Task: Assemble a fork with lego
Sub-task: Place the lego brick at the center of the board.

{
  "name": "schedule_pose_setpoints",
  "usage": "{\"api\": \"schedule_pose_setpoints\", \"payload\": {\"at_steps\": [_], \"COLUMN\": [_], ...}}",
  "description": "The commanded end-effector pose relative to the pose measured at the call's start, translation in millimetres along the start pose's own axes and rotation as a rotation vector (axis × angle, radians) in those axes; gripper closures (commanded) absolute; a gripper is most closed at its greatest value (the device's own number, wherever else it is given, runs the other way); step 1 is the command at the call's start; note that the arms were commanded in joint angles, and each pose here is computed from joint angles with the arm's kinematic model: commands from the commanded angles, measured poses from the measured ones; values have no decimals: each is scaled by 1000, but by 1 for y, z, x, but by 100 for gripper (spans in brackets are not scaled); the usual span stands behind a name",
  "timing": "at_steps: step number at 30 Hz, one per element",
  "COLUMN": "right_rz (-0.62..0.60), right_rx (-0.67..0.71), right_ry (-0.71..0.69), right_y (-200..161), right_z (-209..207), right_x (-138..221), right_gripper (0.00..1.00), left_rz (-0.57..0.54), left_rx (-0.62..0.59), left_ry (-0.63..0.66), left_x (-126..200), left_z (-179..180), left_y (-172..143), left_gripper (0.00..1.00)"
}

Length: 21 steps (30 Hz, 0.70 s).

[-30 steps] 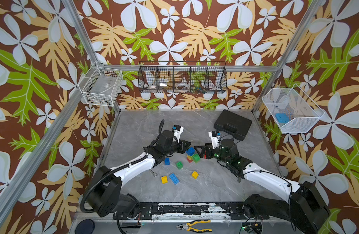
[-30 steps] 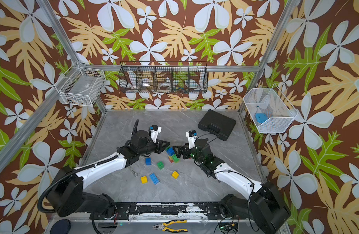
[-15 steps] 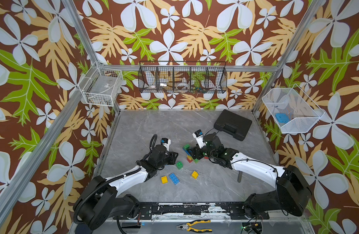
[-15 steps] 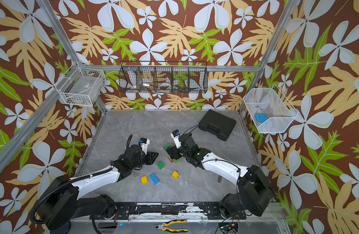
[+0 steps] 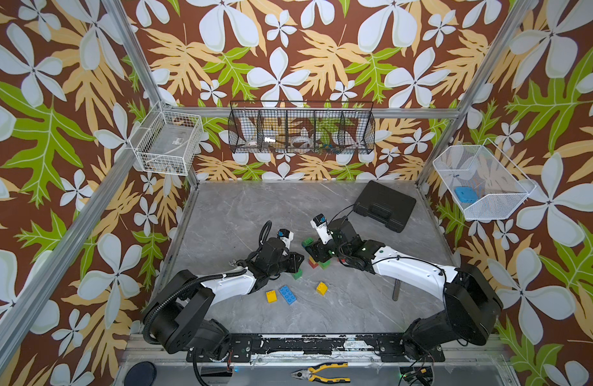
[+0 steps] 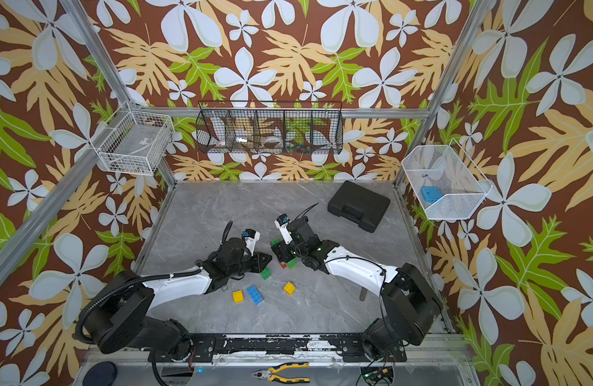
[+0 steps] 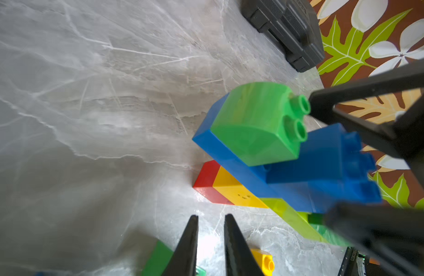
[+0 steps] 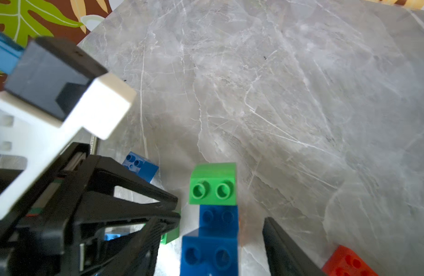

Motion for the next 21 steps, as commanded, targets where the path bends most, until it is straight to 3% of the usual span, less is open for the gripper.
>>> {"api": "schedule_pose_setpoints", "payload": {"at_steps": [1,11,21], "right_rz": [25,-1,-64], "right_rx": [-5,-163,-275], "right_ry": [-6,114,263], "right_y": [-5,-2,8], "right_z": [-1,-12,-21], "right_x": [-3,-4,-4], "right_gripper": [33,36,33], "left_rz": [7,76,120], "left_rx": [-25,-20,-16], "left_ry": [-39,-63,-88], "left_x": [-6,-25,-38], "left_z": [-9,-12,-11], "left_y": [0,-22,-33], "left_gripper": [79,80,78]}}
Point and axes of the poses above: each gripper's point midway between its finger pads, its own x axis back along the fingers, its own z axis along the line the jaws close on, y = z × x, the point moved 1 cm from there along x, back along the fingers, and after that the axes turned 1 degree about -x, right-handed, at the moved point
